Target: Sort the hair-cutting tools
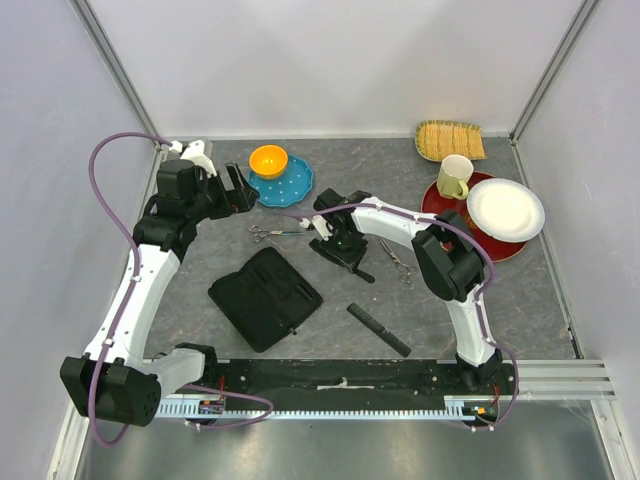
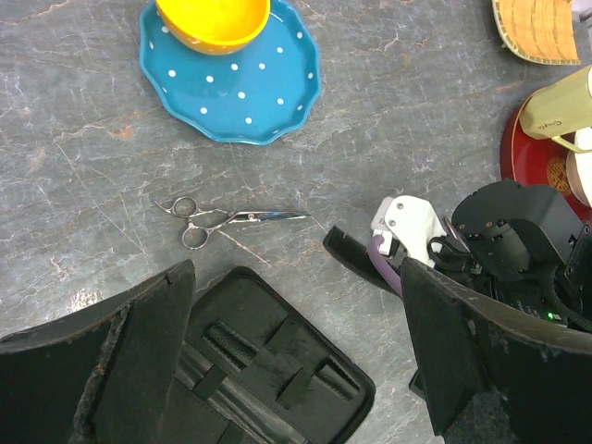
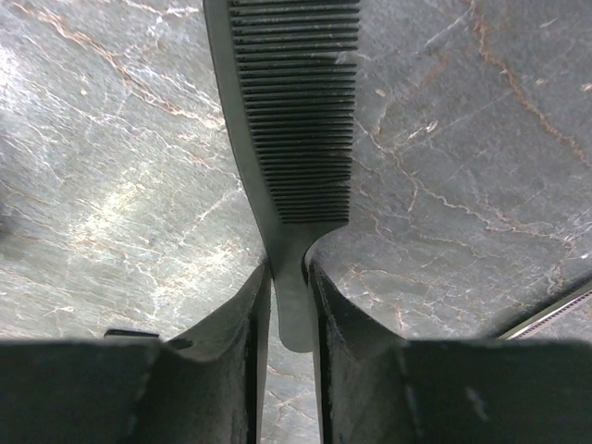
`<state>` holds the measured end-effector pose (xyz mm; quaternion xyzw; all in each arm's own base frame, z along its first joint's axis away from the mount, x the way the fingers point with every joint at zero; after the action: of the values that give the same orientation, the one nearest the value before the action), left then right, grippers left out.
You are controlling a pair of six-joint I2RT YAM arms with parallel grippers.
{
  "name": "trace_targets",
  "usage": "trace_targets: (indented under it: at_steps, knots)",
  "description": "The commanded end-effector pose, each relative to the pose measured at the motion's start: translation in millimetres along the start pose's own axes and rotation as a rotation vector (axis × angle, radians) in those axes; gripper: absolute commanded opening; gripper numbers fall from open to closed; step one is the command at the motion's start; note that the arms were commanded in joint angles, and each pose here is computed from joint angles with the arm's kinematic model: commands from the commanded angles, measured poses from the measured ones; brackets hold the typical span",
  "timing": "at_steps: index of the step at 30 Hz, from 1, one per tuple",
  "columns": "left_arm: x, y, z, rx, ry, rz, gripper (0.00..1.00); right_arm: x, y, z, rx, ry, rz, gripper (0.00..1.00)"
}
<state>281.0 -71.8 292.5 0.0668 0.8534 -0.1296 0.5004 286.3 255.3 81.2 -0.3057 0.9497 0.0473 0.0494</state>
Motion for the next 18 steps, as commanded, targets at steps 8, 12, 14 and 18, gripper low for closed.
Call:
trace_targets:
  at_steps: [8,12,14,18]
  knots:
    - [-1,-2,-2,0.032,-0.019,0.008,0.97,24,-1,32,0.015,0.122,0.034,0.12]
    - [1,-3,0,0.042,-0.013,-0.002,0.97,17,1,17,-0.005,0.049,0.028,0.09]
    - [4,-4,1,0.054,-0.006,-0.012,0.97,15,3,10,-0.017,0.021,0.024,0.08]
    - [9,-6,5,0.076,0.006,-0.038,0.97,9,7,-9,-0.044,-0.037,0.02,0.08]
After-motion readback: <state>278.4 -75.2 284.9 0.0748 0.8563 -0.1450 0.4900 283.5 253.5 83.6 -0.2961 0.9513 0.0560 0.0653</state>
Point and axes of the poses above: each gripper's point midway between its finger pads, its own z axis out along the fingers, its own y axis along the line the jaws close on, x = y × z, the point moved 7 cm from there along -z, back along the fingers, and after that the axes turned 15 degrees about z, right-handed, at the moved point
